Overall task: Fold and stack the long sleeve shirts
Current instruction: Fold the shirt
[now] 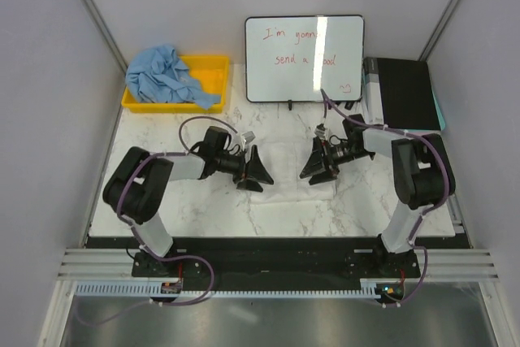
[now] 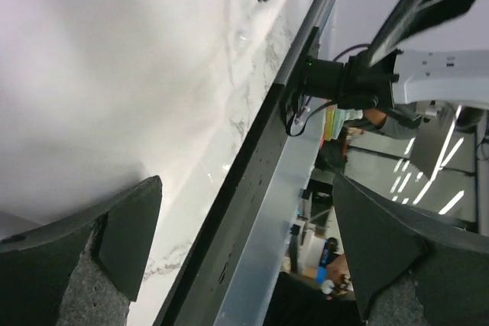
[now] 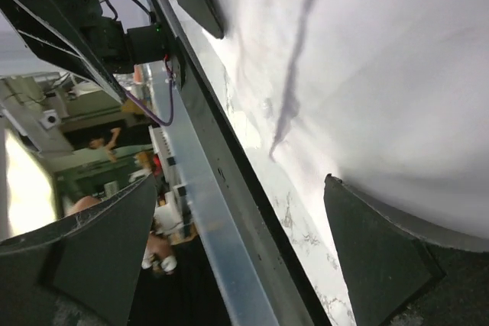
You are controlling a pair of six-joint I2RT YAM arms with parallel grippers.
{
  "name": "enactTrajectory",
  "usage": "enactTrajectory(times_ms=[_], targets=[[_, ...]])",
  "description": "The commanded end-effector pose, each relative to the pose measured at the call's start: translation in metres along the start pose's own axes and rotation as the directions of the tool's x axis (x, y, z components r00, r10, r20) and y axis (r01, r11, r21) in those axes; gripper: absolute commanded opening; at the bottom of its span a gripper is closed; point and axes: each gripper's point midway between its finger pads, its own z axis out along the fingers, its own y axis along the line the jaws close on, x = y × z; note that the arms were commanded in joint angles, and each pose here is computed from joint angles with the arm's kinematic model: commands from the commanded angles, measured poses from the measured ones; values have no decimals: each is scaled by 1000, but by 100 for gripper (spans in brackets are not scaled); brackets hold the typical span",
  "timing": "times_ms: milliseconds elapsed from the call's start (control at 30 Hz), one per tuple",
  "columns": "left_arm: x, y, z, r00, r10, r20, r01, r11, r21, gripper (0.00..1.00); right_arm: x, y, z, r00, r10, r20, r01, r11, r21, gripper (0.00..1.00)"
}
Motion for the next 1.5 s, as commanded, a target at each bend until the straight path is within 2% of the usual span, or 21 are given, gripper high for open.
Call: enactTrajectory(times_ms=[0, 167, 367, 533, 633, 667, 767, 800, 867, 900, 1000, 1033, 1067, 1100, 1233, 1467], targets=[[14, -63, -17, 949, 312, 54, -317, 938, 144, 99, 5, 45, -14, 965, -252, 76, 253, 968, 0, 98], [34, -69, 6, 958, 287, 17, -284, 937, 204, 99, 16, 57, 13, 967, -250, 51, 252, 967, -40, 98], [21, -21, 20, 984, 178, 32, -181, 975, 132, 99, 29, -2, 27, 989, -148, -16, 148, 989, -2, 98], [22, 4, 15, 994, 104, 38, -107, 990, 96, 99, 37, -38, 13, 996, -80, -41, 82, 995, 49, 98], [32, -7, 5, 990, 138, 27, -140, 984, 109, 99, 43, -23, 2, 993, -96, -72, 98, 995, 19, 98], [34, -15, 1, 985, 170, 23, -171, 977, 126, 99, 41, -11, -4, 982, -177, -68, 177, 984, -1, 98], [32, -60, -18, 950, 309, 46, -312, 932, 183, 99, 16, 33, -23, 980, -197, 4, 197, 980, -22, 98], [20, -84, -24, 929, 360, 86, -371, 907, 198, 99, -1, 46, -29, 970, -239, 38, 240, 971, -20, 98], [4, -100, -25, 919, 380, 108, -394, 898, 194, 99, -34, 59, -32, 941, -319, 114, 322, 947, -13, 98], [-16, -108, -22, 911, 389, 135, -409, 894, 182, 99, -45, 64, -31, 959, -245, 139, 250, 968, -20, 98], [-55, -116, -11, 910, 378, 171, -404, 900, 163, 99, -85, 64, -26, 942, -249, 226, 259, 966, -13, 98], [-64, -101, 0, 929, 336, 154, -358, 921, 154, 99, -93, 63, -22, 940, -248, 234, 259, 966, -16, 98], [-73, -99, 5, 927, 337, 166, -362, 918, 160, 99, -99, 53, -16, 949, -221, 227, 231, 973, -19, 98], [-84, -100, 8, 926, 330, 184, -359, 920, 160, 99, -110, 54, -13, 938, -249, 241, 260, 965, -17, 98], [-101, -54, 26, 946, 273, 175, -295, 948, 116, 99, -118, 23, -4, 951, -206, 231, 214, 977, -7, 98], [-115, 35, 13, 966, 100, 237, -106, 994, 12, 99, -118, -54, -9, 964, -130, 232, 120, 991, 56, 98]])
